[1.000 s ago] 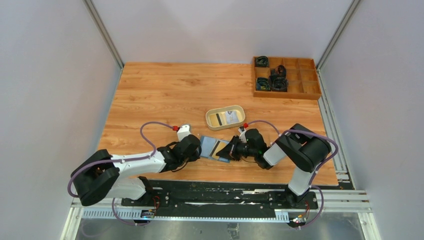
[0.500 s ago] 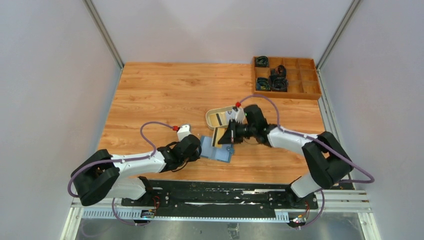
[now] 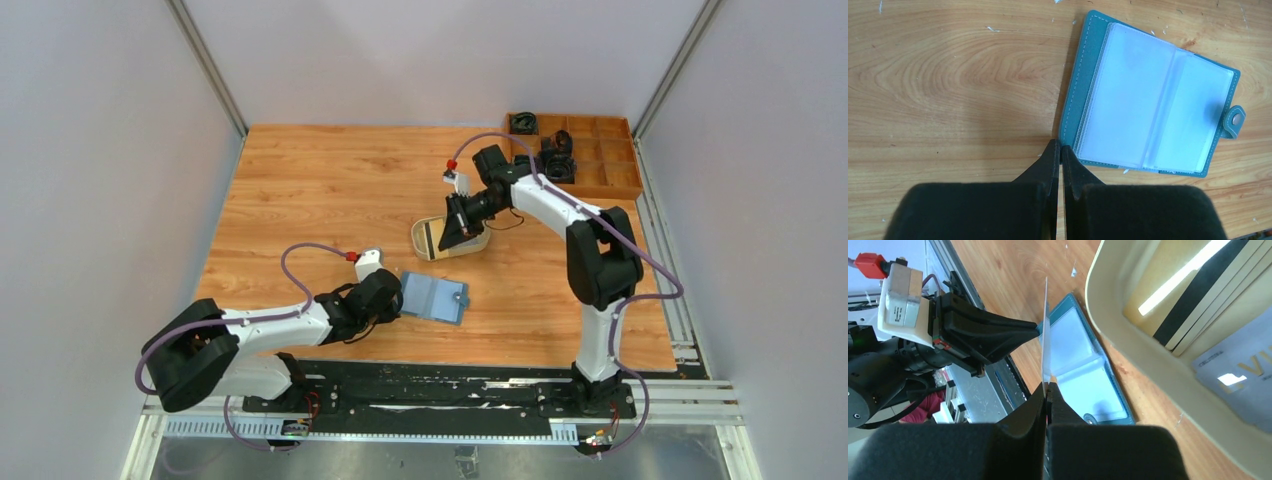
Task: Take the credit cards out of the card holder
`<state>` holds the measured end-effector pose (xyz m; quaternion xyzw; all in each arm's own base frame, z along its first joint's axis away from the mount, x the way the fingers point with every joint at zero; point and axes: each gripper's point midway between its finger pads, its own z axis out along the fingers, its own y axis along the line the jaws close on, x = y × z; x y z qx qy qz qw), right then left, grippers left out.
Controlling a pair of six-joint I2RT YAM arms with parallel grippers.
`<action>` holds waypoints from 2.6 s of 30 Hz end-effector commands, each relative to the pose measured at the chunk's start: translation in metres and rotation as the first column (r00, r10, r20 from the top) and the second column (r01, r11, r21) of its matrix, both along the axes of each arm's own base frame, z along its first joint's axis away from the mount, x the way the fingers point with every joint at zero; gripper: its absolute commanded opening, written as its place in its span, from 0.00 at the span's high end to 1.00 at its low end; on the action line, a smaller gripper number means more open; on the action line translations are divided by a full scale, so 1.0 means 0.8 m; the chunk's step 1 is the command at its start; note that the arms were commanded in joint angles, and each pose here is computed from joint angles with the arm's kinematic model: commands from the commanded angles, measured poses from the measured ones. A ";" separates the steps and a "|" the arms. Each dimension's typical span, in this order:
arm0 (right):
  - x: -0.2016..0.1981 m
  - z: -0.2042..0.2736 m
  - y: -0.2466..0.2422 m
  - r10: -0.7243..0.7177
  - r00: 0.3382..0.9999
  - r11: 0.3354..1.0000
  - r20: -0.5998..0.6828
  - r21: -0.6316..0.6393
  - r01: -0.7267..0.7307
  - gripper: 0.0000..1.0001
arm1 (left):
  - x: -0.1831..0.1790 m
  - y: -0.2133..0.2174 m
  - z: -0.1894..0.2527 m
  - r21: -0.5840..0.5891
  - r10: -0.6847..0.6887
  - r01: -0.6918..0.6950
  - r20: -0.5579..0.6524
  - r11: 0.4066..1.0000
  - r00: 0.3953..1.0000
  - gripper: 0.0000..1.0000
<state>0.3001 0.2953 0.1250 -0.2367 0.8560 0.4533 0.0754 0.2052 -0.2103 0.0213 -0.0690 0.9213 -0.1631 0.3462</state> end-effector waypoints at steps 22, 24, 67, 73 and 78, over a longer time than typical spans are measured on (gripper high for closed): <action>0.062 -0.067 0.008 -0.006 0.998 0.988 -0.069 -0.154 -0.005 1.00 | 0.005 0.001 -0.005 0.040 -0.014 0.014 0.004 0.999 1.000 1.00; 0.063 -0.071 0.008 -0.007 0.997 0.987 -0.073 -0.163 -0.005 1.00 | 0.005 0.001 -0.005 0.042 -0.013 0.013 0.004 0.999 1.000 1.00; 0.086 -0.041 -0.004 -0.027 0.998 0.943 0.064 -0.331 0.047 0.55 | 0.006 0.010 0.011 0.041 0.006 -0.008 0.030 0.999 1.000 1.00; 0.088 -0.021 -0.026 -0.043 0.986 0.910 0.159 -0.400 0.105 0.55 | 0.005 0.014 0.019 0.034 0.011 -0.013 0.043 0.999 0.999 1.00; 0.067 0.020 -0.017 -0.077 0.931 0.924 0.355 -0.326 0.201 0.48 | 0.005 0.013 0.031 0.007 0.009 -0.010 0.067 1.000 0.998 1.00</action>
